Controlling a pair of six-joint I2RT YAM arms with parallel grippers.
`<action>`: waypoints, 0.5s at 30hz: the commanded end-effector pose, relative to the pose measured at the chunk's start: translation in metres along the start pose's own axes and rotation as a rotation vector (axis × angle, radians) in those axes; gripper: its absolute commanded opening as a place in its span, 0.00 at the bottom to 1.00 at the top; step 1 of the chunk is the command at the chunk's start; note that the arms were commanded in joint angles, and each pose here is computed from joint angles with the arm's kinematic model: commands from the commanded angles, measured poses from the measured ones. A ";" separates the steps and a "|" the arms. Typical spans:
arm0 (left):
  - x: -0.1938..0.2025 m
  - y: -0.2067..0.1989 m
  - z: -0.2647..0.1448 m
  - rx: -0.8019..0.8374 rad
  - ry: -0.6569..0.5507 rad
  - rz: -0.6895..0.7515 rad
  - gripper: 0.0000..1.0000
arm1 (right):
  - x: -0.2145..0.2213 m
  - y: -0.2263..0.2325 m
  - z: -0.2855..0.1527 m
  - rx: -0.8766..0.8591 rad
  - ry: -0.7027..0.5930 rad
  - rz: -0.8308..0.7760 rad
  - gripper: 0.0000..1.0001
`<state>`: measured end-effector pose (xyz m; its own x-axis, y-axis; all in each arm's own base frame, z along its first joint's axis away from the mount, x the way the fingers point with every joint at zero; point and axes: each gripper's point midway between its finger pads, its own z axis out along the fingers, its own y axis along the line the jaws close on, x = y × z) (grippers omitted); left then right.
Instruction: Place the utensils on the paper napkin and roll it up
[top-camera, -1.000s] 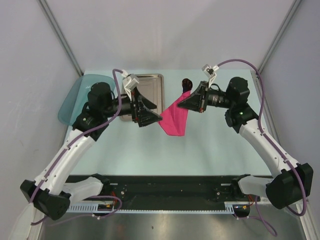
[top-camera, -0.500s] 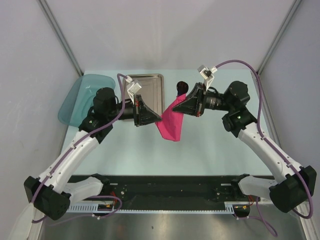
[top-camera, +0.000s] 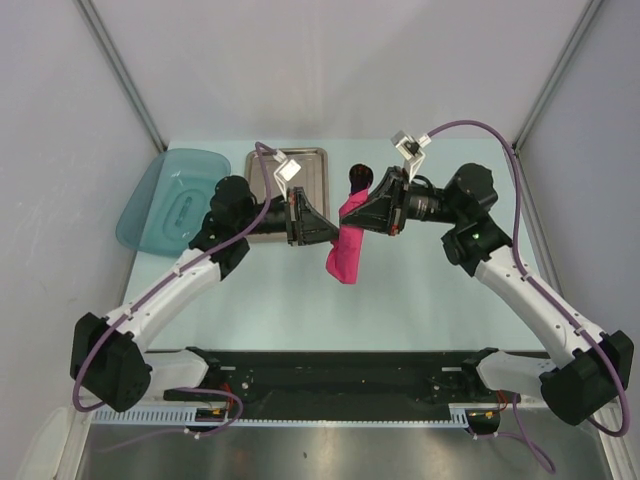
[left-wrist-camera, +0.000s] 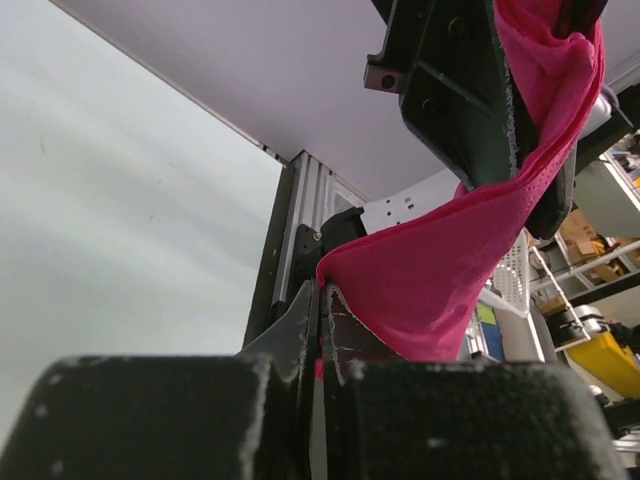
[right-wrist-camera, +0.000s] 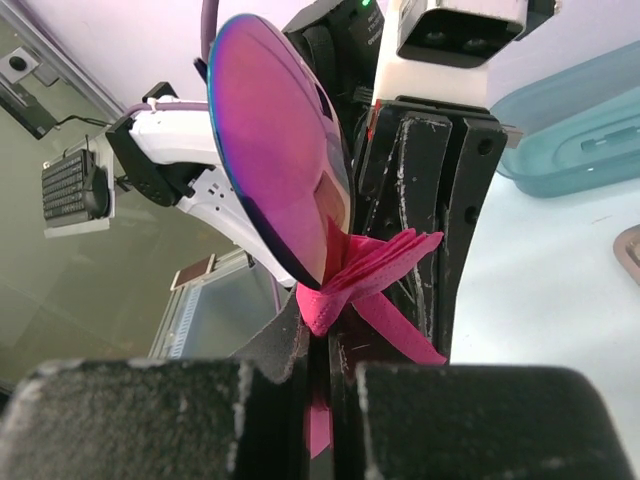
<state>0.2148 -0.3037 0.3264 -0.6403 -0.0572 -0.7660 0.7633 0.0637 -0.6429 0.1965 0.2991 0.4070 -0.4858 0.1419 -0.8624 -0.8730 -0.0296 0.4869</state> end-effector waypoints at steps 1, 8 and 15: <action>0.004 -0.004 0.000 0.030 -0.005 -0.008 0.04 | -0.039 0.031 -0.004 -0.051 -0.083 -0.133 0.00; -0.008 0.020 -0.029 -0.103 -0.041 -0.015 0.54 | -0.052 0.012 -0.010 0.037 -0.136 -0.137 0.00; -0.056 0.039 -0.104 -0.480 -0.200 0.167 0.76 | -0.063 -0.041 -0.029 0.332 -0.202 -0.130 0.00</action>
<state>0.2683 -0.2272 0.3129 -0.6257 -0.1998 -0.7540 0.6730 0.3504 -0.6514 0.2433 0.2790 0.4093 -0.4562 0.2400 -0.8569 -0.8518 0.1609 0.4986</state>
